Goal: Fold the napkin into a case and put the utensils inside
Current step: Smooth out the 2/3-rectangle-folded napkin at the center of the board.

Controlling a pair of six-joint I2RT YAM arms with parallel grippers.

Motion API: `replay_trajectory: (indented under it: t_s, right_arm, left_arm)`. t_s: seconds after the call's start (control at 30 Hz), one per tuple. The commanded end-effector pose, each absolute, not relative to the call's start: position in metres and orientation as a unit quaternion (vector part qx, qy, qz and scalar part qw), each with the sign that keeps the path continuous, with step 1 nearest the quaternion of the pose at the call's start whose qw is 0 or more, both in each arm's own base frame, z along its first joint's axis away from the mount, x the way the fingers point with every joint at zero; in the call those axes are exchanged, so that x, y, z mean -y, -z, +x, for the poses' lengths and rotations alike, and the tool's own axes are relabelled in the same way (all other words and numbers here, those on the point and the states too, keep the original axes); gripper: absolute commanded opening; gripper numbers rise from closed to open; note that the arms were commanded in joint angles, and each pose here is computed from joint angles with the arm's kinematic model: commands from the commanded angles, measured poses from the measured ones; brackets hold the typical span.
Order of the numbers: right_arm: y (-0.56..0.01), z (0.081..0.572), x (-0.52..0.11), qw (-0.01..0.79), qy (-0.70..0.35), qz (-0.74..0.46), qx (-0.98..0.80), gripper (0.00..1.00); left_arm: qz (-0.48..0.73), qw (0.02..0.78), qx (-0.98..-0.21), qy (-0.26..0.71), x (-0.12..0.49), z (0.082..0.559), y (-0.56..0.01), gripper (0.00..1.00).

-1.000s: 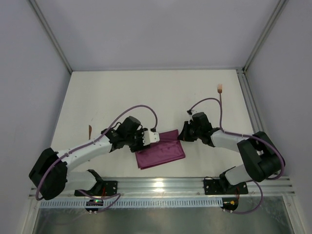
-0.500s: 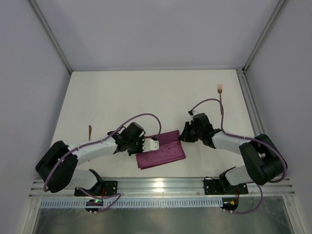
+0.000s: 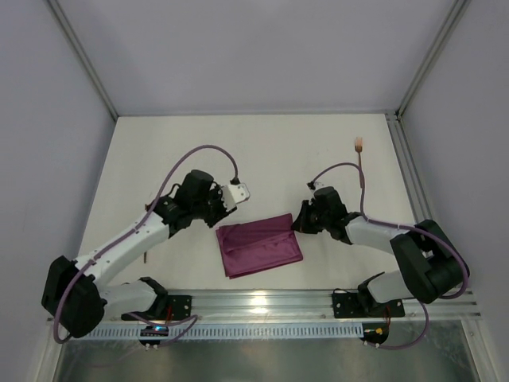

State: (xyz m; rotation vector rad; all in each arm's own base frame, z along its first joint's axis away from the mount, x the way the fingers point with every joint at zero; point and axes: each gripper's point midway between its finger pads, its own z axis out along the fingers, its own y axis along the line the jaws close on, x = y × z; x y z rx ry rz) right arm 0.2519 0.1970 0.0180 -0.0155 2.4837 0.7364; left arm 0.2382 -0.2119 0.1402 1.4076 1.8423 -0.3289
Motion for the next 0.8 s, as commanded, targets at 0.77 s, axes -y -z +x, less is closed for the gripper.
replay_trajectory:
  t_s: [0.77]
  right_arm:
    - [-0.021, 0.254, -0.196, 0.296, -0.266, 0.002, -0.917, 0.04]
  left_arm:
    - [0.450, 0.168, -0.866, 0.138, 0.170, 0.241, -0.031, 0.38]
